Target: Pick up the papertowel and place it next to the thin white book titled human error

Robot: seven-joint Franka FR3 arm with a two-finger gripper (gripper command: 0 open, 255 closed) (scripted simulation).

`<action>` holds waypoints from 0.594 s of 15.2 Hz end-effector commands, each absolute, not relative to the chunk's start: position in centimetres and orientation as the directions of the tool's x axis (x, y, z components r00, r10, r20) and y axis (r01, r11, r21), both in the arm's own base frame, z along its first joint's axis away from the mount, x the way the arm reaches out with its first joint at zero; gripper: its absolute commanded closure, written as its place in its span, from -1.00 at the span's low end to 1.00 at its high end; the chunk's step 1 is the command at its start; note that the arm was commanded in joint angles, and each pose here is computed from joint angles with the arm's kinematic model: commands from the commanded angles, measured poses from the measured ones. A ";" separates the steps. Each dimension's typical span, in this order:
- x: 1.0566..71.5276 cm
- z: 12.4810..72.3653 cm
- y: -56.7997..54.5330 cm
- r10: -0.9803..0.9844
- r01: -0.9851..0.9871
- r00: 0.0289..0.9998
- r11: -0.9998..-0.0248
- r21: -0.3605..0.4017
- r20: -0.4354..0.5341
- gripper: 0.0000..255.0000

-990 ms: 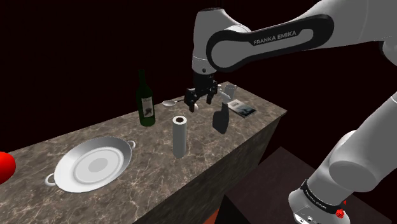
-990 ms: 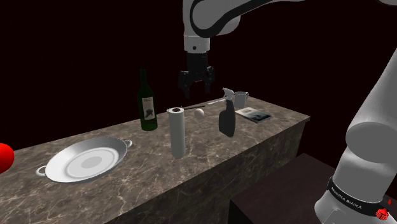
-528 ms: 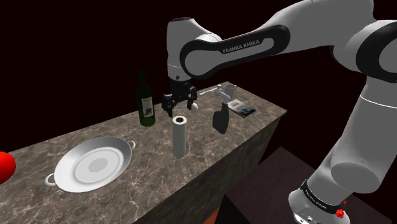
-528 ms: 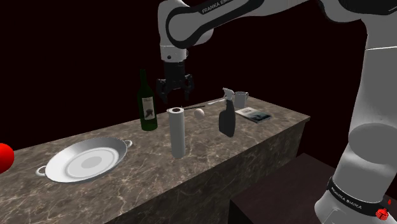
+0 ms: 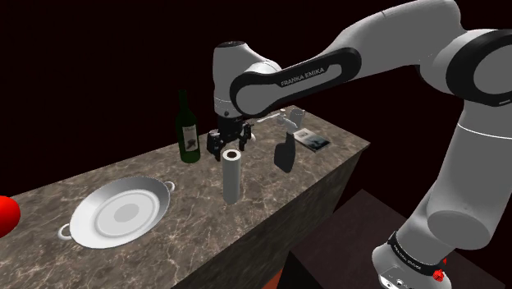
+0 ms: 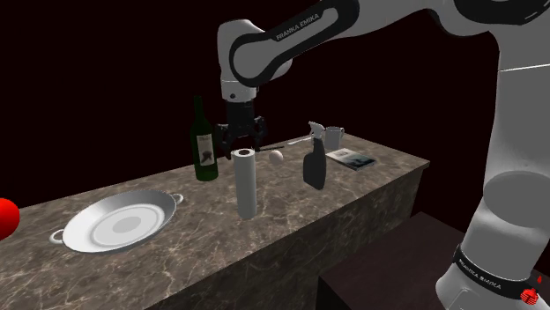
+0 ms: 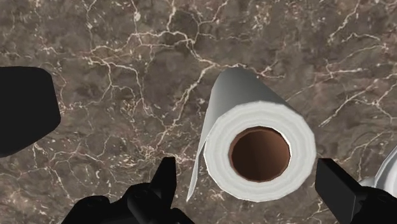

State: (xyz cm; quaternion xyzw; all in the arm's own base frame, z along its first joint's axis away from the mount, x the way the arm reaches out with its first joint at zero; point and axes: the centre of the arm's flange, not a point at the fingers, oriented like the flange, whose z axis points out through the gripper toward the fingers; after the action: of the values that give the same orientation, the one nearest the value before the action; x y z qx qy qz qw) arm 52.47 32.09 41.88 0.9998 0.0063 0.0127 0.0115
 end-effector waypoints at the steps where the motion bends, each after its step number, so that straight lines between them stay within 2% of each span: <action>1: 52.4 41.5 32.1 0.013 0.012 1.000 -1.000 0.023 0.026 -1.00; 7: 52.4 41.5 32.1 0.013 0.012 1.000 -1.000 0.023 0.026 -1.00; 8: 52.4 41.5 32.1 0.013 0.012 1.000 -1.000 0.023 0.026 1.00; 9: 52.4 41.5 32.1 0.013 0.012 1.000 -1.000 0.023 0.026 1.00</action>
State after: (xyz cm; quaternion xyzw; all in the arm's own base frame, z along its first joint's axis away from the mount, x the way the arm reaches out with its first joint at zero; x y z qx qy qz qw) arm 52.43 32.07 41.58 0.9998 0.0064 0.0133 0.0112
